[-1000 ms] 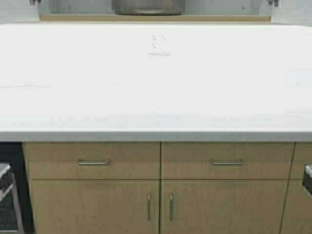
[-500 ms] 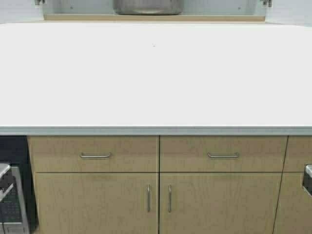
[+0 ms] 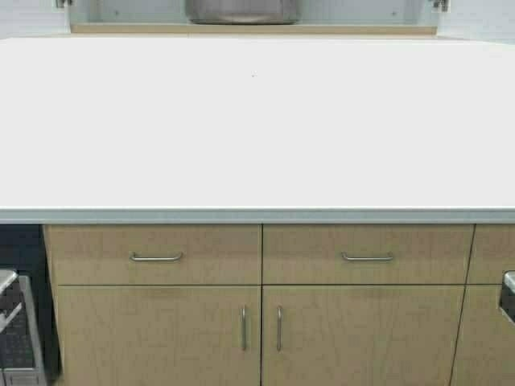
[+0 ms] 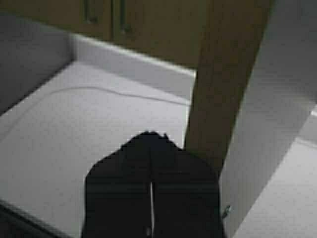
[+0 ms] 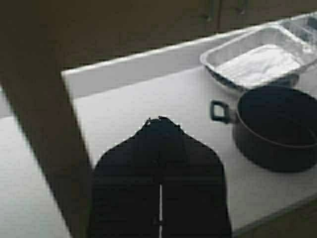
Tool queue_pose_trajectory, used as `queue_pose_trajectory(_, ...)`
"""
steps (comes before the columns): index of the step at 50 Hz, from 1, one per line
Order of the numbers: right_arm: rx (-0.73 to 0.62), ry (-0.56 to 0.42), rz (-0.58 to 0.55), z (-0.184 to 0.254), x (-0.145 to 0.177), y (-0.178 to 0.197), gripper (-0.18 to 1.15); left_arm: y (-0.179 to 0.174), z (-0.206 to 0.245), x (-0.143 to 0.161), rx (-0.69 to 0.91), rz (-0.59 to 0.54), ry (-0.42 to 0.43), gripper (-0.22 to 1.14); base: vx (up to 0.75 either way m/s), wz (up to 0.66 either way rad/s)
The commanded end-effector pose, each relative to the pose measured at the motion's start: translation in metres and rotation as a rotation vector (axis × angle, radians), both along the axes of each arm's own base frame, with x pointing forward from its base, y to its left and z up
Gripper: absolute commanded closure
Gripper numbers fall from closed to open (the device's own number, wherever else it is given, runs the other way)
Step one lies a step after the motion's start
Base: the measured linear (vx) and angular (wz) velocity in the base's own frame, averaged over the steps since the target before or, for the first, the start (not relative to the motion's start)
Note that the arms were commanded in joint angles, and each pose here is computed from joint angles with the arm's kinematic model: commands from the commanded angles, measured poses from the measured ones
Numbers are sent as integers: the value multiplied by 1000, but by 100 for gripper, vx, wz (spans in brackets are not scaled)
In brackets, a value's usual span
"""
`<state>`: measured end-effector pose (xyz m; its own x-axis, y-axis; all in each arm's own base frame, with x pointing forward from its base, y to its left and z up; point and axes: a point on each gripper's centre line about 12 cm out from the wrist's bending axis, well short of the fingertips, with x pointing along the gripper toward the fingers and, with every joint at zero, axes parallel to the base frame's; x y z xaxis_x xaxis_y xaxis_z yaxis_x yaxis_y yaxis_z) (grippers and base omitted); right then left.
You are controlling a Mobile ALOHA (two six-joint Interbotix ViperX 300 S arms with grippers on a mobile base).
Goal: Open the cabinet, put the pot inside, then close it
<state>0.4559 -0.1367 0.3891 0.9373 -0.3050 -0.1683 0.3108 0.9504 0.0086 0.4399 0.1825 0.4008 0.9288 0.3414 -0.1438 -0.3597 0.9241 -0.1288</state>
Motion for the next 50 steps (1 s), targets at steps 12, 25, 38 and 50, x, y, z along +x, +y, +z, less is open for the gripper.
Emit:
queue_pose_trajectory(12,-7,-26,163,33,-14,84,91,-97,21,-25,4,-197,-19,89,1,1)
queue_pose_trajectory(25,-7,0,333,22,-60,157,91,-144,10,-85,22,-283,-22,89,1,0)
queue_pose_trajectory(38,15,72,394,-9,-104,177,91,-153,1,-128,28,-296,-27,89,2,-1)
queue_pose_trajectory(50,12,96,457,-27,-137,193,91,-194,13,-142,56,-434,-52,89,6,1)
